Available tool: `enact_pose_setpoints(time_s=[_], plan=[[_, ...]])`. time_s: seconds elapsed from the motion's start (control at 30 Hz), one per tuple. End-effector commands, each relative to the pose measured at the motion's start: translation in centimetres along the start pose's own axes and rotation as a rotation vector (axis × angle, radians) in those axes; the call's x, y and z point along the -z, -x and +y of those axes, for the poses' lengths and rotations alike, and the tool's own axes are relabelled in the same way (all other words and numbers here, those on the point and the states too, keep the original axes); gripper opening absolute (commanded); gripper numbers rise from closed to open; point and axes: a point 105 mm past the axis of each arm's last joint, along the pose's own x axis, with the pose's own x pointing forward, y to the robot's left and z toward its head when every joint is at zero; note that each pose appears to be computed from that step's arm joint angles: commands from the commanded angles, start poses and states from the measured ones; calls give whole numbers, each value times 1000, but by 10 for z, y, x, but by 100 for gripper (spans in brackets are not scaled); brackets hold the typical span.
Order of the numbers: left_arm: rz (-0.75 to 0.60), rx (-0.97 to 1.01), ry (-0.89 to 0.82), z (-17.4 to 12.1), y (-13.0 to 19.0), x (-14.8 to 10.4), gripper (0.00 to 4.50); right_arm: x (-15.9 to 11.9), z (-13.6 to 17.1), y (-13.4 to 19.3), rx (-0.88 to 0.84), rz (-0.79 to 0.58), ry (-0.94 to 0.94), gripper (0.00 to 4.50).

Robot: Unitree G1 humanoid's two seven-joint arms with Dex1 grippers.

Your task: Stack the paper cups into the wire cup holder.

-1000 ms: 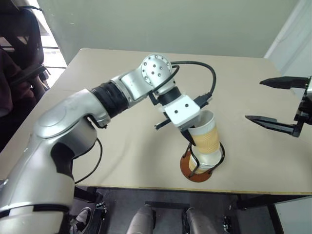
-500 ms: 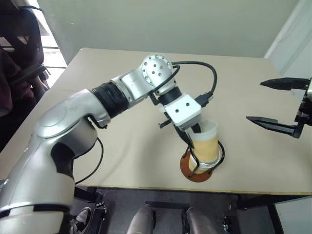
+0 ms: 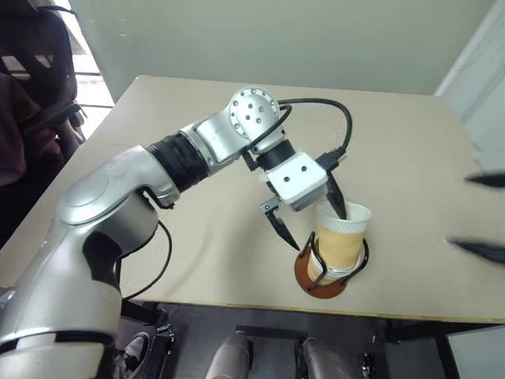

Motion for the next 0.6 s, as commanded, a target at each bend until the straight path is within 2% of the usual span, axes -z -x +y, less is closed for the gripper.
enact_pose_setpoints(time_s=[0.03,0.23,0.4,0.6], plan=[[-3,10,-36,2,4,-6,448,-3,5,16,33,104,83,450],[-8,-2,-49,7,2,-6,448,-10,-1,4,35,64,123,450],[-7,-18,-63,11,4,-7,448,-11,-11,5,68,64,138,450],[-51,-32,-90,17,5,-20,448,-13,-18,0,73,53,161,450]])
